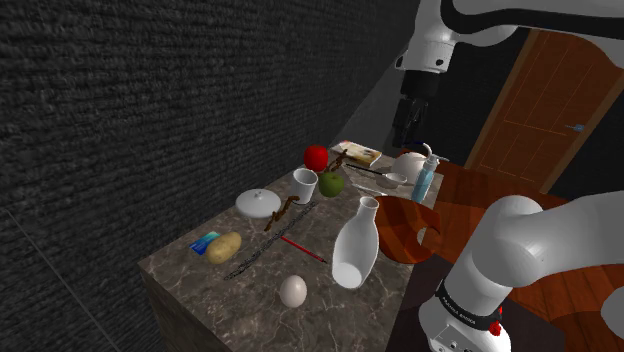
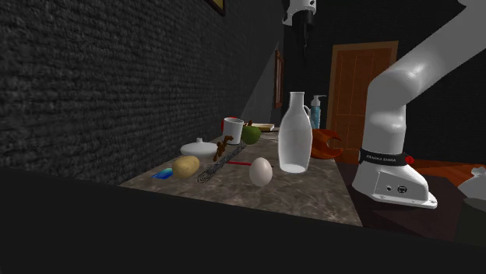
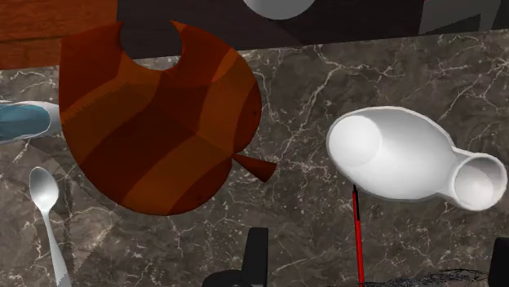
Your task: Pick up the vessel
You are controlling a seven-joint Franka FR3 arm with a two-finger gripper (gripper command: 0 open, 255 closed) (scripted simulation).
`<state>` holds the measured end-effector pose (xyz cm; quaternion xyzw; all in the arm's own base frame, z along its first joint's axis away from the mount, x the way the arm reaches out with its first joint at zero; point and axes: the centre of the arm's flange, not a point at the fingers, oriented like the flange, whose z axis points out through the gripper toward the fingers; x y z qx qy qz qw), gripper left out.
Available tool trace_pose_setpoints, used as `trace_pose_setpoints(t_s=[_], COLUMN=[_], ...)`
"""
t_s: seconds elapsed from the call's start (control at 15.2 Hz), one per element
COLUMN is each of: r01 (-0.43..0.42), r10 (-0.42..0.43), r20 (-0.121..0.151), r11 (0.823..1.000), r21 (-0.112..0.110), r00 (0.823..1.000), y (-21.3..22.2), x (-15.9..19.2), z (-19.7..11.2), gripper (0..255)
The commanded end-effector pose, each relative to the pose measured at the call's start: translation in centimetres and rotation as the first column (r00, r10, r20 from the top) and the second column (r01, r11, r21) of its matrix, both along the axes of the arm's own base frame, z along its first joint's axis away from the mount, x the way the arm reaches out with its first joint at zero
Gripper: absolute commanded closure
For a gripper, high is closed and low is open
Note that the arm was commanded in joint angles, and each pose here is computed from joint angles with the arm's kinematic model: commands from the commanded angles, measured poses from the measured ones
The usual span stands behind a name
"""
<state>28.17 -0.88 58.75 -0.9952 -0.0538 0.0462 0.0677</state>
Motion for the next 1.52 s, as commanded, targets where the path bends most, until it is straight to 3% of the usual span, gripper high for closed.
trace_pose_setpoints(t_s=[0.0, 1.45], r01=[0.0, -0.034], r10=[0.0, 0.037], r20=[0.0, 0.037], r11=[1.0, 0.996], r21=[0.0, -0.08], r00=[1.0, 0.999], y=[0.0, 10.3], x=[0.0, 22.5], z=[0.0, -15.1], gripper=[0, 0])
